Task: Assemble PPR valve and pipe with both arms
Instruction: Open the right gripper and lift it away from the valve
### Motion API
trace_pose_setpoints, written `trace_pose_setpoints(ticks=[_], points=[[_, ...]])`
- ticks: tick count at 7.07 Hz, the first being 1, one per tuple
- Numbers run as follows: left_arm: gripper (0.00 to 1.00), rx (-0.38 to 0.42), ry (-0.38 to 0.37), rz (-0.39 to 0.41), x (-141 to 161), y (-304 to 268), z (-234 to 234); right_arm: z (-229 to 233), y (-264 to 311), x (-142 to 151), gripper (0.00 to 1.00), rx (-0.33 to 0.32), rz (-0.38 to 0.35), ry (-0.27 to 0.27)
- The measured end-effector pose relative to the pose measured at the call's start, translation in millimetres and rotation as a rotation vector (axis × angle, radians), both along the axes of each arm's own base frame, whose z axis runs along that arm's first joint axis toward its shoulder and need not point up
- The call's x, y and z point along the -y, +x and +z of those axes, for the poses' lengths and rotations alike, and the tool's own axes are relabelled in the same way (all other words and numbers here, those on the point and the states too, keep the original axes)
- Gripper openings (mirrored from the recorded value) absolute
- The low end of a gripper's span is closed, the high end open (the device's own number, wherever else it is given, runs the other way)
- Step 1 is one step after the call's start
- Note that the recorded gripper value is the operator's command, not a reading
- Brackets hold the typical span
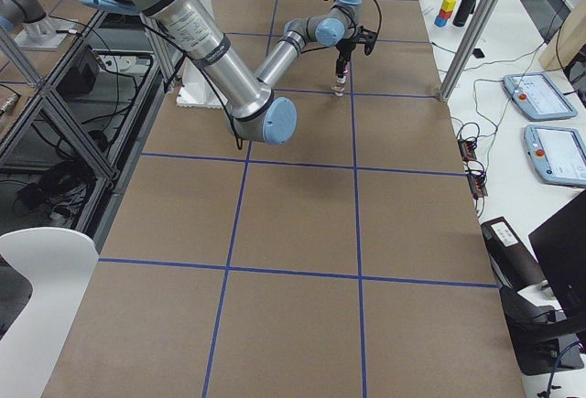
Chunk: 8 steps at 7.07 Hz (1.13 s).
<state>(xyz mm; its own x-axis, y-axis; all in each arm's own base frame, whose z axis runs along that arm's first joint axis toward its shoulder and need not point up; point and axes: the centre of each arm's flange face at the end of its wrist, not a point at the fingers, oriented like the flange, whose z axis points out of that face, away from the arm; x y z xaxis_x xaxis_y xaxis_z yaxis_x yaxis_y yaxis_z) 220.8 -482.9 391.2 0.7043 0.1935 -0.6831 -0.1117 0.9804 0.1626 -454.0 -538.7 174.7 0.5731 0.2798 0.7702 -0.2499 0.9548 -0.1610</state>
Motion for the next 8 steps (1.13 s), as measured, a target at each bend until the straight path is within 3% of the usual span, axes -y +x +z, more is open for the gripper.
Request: trace_pose_setpoints(ticks=[2, 4, 6, 8], points=[[0.99, -0.011, -0.001, -0.013, 6.2, -19.9, 1.7, 72.1, 82.2, 12.8, 1.00, -0.041, -0.049, 0.078], [0.99, -0.001, 0.028, -0.003, 10.1, -52.4, 16.1, 155.7, 155.6, 31.7, 1.00, -0.133, -0.134, 0.167], [0.99, 0.033, 0.071, 0.029, 6.3, -98.1, 47.7, 232.7, 232.2, 40.1, 1.00, -0.192, -0.211, 0.206], [0.99, 0.061, 0.095, 0.038, 1.4, -147.9, 80.1, 291.9, 311.4, 40.2, 1.00, -0.170, -0.265, 0.216]])
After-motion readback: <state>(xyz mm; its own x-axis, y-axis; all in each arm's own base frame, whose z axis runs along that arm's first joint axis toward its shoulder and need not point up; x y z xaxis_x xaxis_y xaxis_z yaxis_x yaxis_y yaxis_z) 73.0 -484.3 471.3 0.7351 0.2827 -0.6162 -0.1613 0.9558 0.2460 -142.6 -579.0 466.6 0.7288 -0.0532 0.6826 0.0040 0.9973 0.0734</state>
